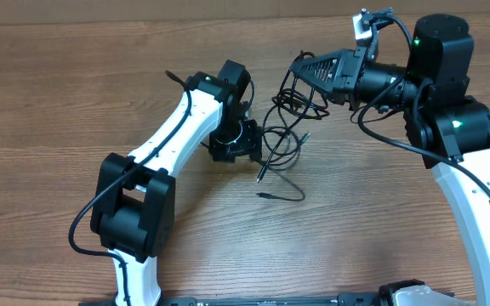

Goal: Untangle cables

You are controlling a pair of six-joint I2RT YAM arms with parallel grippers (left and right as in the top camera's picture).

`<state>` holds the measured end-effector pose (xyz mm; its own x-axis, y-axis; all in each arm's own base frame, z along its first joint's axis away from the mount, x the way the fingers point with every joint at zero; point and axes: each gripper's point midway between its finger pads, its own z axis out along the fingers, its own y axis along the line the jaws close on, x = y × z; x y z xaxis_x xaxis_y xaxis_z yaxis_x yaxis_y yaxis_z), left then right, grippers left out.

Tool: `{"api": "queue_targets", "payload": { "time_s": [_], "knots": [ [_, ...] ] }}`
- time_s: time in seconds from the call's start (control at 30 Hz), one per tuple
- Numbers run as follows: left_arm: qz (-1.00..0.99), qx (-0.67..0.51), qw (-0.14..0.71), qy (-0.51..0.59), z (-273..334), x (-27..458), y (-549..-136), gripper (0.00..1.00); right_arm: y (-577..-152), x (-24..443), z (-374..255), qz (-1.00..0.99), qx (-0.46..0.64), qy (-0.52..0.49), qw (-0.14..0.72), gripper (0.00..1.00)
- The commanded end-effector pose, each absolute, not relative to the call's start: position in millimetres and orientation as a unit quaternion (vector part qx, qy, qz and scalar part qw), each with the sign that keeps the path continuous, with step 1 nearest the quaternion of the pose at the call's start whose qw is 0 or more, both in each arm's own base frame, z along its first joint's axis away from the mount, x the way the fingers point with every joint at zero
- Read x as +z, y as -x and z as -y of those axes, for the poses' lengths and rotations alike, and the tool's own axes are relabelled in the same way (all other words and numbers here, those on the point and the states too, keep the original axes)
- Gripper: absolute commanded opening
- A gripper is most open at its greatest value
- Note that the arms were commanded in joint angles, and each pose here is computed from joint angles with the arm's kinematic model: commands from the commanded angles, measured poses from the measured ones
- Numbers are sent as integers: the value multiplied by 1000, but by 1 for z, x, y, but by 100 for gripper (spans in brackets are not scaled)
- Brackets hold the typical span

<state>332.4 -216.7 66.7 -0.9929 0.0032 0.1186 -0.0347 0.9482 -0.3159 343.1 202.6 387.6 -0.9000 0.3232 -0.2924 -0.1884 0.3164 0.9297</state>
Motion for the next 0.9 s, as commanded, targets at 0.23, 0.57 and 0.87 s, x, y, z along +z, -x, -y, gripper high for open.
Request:
{"api": "queue_targets", "payload": {
  "time_s": [0.23,0.57,0.87],
  "knots": [
    [995,81,57,-10,188,51,-329,4,-346,378,-186,-807,527,-52,259,4],
    [995,42,74,-50,131,97,-341,4,-362,283,-68,-892,178,-271,314,8],
    [993,54,26,-99,97,157,-369,4,-344,268,-13,-889,25,-321,324,4]
  ]
}}
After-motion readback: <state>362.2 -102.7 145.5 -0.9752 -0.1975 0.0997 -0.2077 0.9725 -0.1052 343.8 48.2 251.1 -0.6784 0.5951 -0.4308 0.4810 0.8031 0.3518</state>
